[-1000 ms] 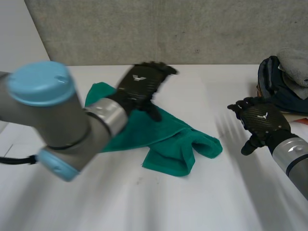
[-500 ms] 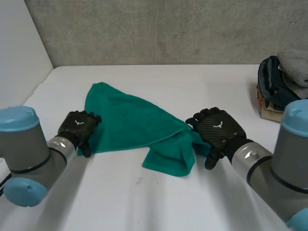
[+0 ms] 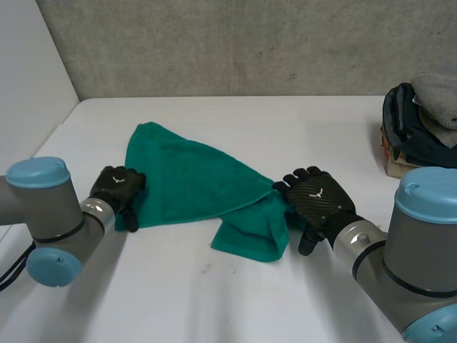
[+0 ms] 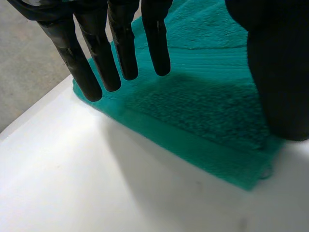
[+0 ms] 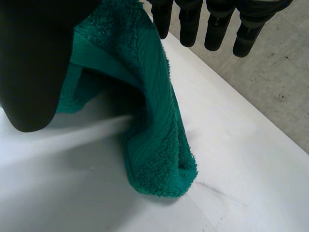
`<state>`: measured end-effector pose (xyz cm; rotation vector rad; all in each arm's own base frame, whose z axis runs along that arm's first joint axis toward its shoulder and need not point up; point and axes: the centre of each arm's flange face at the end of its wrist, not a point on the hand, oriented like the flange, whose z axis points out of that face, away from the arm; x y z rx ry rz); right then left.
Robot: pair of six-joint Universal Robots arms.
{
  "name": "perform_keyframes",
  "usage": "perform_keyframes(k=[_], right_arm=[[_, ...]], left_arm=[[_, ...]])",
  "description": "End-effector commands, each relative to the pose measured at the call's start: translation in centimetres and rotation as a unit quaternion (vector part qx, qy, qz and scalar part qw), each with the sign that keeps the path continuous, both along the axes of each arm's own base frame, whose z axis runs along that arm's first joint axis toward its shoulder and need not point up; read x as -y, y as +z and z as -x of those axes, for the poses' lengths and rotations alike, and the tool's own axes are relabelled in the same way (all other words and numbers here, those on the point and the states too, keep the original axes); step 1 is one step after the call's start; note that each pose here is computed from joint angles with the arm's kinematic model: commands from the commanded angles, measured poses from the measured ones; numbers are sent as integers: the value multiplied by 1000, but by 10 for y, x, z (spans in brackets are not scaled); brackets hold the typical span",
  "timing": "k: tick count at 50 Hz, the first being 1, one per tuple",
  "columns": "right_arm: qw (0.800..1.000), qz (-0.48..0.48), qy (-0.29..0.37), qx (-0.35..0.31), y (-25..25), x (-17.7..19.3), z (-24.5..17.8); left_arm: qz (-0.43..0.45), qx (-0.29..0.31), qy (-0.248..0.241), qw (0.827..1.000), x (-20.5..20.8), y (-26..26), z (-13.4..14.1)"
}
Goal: Fold the laundry.
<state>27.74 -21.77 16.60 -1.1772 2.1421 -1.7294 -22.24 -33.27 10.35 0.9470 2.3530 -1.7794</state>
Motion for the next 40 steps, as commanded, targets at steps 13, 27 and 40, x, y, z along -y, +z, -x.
perform_keyframes(k=[13,27,40], right_arm=[[1000,-2,-1,-1,-3,1,0],[1000,8,-22,7,0,10,4],[982,-123,-104,99,21,65,23]], left_arm=[[32,-10,8,999,24,5,-3],[44,-23,-10,999,20,10,-3],[161,-77,-16,984,-11,121,-5]])
